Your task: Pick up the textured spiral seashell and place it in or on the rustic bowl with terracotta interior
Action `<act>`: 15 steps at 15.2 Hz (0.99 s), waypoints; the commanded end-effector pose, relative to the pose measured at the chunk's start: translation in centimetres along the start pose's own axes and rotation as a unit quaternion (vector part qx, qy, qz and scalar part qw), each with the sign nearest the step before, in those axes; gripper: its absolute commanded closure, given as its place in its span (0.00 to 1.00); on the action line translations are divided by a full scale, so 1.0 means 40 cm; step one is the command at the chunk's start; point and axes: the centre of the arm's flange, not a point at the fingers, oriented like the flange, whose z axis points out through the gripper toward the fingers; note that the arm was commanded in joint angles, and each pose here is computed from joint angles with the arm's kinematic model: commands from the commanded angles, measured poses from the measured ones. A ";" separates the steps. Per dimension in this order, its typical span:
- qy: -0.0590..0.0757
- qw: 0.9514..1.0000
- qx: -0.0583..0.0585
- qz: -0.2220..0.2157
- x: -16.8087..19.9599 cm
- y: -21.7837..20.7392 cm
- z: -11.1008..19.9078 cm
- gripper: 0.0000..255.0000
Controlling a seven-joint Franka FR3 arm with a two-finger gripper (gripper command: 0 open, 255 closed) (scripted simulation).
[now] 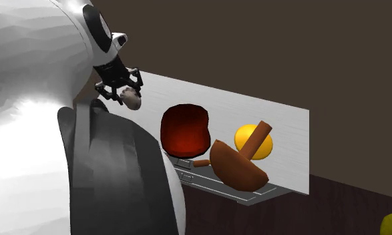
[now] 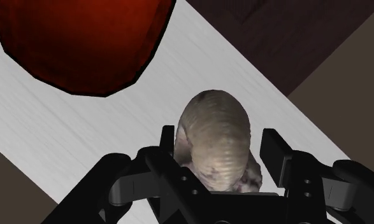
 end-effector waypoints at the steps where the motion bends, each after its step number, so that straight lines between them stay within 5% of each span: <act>1: 0.000 1.000 0.000 -0.001 -0.041 0.041 0.013 1.00; 15: 0.000 1.000 0.000 -0.001 -0.342 0.350 0.104 1.00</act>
